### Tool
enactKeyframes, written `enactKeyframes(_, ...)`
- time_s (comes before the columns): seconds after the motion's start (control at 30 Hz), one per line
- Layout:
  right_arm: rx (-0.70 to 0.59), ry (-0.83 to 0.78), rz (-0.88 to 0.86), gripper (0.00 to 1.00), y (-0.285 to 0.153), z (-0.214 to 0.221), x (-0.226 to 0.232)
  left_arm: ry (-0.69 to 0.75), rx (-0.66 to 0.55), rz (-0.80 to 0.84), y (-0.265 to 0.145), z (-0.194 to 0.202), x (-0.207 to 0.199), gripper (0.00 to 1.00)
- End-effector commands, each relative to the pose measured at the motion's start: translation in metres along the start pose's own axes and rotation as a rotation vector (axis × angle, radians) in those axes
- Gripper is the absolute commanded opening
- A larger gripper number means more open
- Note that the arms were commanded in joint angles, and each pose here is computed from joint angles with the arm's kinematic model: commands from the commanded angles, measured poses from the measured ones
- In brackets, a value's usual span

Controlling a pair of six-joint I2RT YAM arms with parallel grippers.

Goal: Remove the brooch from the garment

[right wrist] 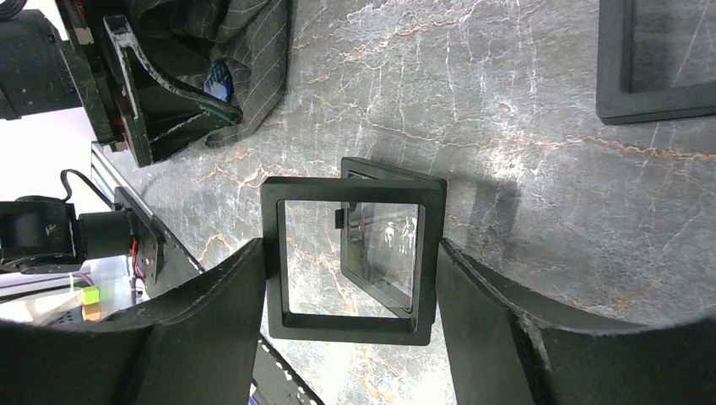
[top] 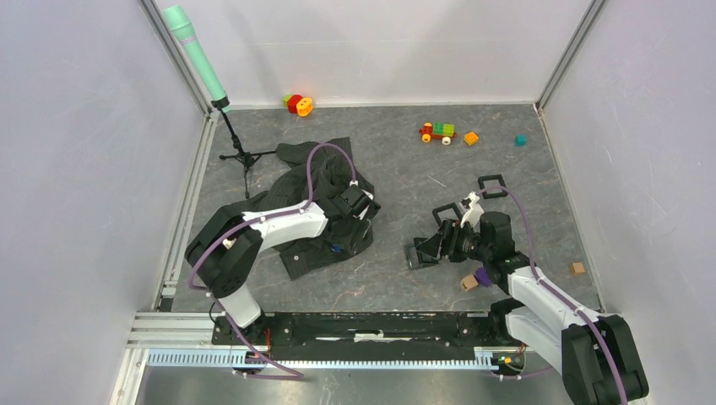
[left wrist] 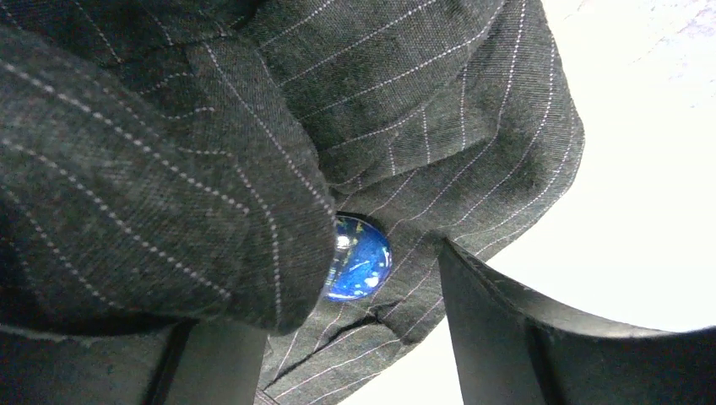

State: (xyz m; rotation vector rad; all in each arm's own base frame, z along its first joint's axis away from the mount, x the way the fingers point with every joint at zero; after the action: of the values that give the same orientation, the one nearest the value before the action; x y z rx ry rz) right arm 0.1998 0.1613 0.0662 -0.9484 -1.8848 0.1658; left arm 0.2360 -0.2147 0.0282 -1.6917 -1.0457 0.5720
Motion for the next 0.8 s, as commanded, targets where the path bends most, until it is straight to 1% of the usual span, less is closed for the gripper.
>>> enactKeyframes(0.0,-0.037,-0.045,-0.05,0.64,-0.001,-0.019,0.017,-0.039,0.047,0.035,0.009,0.001,-0.002,0.69)
enactKeyframes(0.07,-0.038,-0.046,-0.052,0.64,-0.002,-0.019,0.017,-0.04,0.084,0.047,0.015,0.007,-0.004,0.65)
enactKeyframes(0.13,-0.036,-0.046,-0.054,0.64,-0.002,-0.018,0.017,-0.048,0.107,0.077,0.019,0.014,-0.008,0.57)
enactKeyframes(0.23,-0.029,-0.051,-0.051,0.64,-0.002,-0.019,0.018,-0.069,0.107,0.079,0.021,0.016,-0.006,0.42)
enactKeyframes(0.27,-0.029,-0.054,-0.049,0.64,-0.003,-0.019,0.018,-0.073,0.1,0.078,0.019,0.015,-0.006,0.39)
enactKeyframes(0.4,-0.034,-0.056,-0.051,0.64,-0.003,-0.022,0.019,-0.087,0.047,0.062,0.007,0.004,-0.001,0.42)
enactKeyframes(0.57,-0.032,-0.055,-0.049,0.64,-0.003,-0.021,0.018,-0.121,-0.054,0.065,-0.02,-0.018,0.003,0.42)
enactKeyframes(0.67,-0.031,-0.055,-0.047,0.64,-0.002,-0.021,0.018,-0.142,-0.123,0.092,-0.04,-0.029,0.002,0.42)
enactKeyframes(0.77,-0.03,-0.052,-0.046,0.64,-0.002,-0.022,0.018,-0.14,-0.174,0.153,-0.056,-0.037,-0.006,0.42)
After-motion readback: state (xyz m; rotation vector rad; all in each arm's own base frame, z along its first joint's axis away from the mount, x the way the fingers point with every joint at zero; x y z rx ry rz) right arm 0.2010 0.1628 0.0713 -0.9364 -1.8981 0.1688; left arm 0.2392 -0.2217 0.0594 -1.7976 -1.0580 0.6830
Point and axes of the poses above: each gripper's point midway between its finger pads, its own y axis out along the fingers, its own x axis along the line the jaws close on, z = x × y, the point moved 1 cm from there along -y, back along the fingers, and after that the axes turned 2 degrees about y, right-handed, at the moved point
